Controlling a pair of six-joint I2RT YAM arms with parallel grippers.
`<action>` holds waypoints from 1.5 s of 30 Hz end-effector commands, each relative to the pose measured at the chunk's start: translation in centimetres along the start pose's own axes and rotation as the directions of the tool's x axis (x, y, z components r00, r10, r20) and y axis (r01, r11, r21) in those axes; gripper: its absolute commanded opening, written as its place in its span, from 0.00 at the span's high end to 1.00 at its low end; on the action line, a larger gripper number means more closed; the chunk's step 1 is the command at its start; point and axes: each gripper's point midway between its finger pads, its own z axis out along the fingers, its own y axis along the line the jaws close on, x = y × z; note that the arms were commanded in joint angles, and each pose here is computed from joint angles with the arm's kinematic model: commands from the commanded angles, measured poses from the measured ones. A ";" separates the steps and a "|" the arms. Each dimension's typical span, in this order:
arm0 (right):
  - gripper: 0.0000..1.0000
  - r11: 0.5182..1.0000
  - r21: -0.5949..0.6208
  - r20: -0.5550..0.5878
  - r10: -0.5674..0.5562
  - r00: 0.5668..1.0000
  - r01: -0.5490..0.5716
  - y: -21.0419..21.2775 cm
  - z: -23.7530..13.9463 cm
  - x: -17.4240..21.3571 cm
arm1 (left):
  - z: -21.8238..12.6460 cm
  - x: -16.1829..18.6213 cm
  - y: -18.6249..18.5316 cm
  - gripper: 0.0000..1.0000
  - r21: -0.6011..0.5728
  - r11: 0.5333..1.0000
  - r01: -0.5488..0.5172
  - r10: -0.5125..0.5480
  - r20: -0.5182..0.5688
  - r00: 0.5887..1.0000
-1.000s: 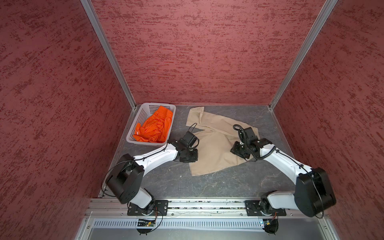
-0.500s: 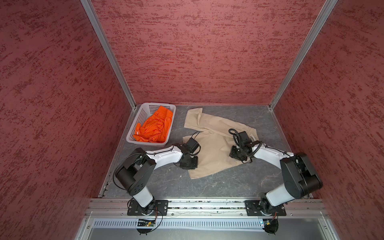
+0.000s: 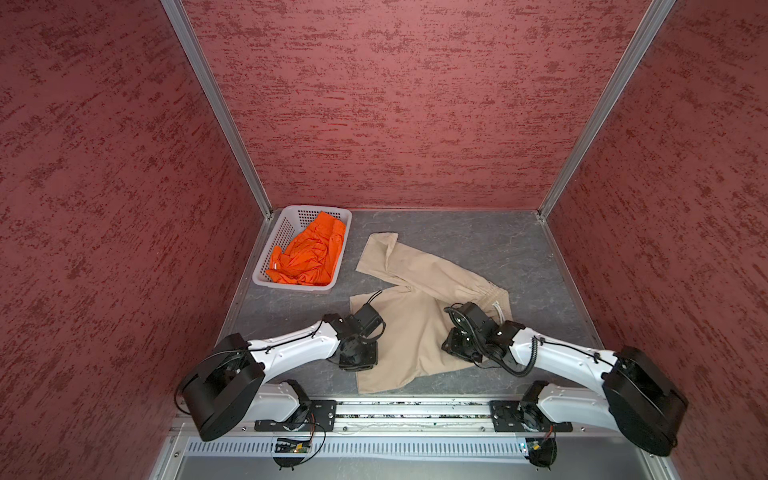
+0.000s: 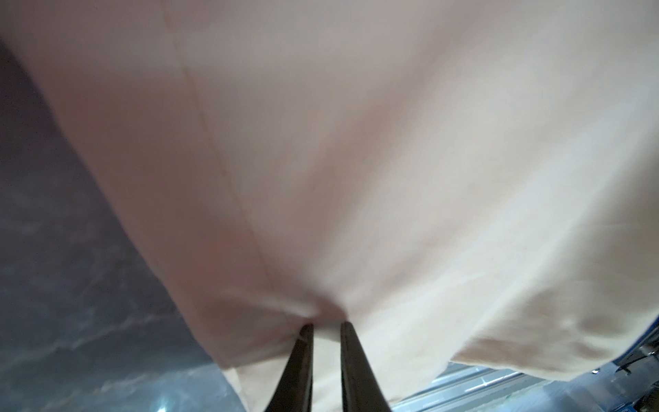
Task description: Fold and stack the shorts
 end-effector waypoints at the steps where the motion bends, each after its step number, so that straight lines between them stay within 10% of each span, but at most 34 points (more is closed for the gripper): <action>1: 0.58 0.975 0.176 -0.037 0.144 0.989 -0.136 -4.5 -1.3 2.4 | -0.8 2.0 3.4 0.79 -0.137 0.988 0.073 -0.076 -0.018 0.997; 7: 0.52 0.995 -0.040 0.132 0.101 0.986 -0.097 0.4 -7.7 -2.1 | -7.4 -2.3 -0.1 0.58 -0.005 1.000 0.027 -0.025 0.186 0.982; 18: 0.46 0.952 -0.262 0.220 0.218 0.951 -0.158 -0.8 -9.6 -11.7 | -14.0 -13.5 -4.0 0.52 0.249 0.968 -0.026 -0.086 0.429 0.899; 45: 0.44 0.944 -0.141 0.185 0.321 0.929 -0.298 -6.2 -6.8 -15.8 | -9.6 -30.8 -9.5 0.48 0.244 0.966 -0.088 -0.038 0.466 0.884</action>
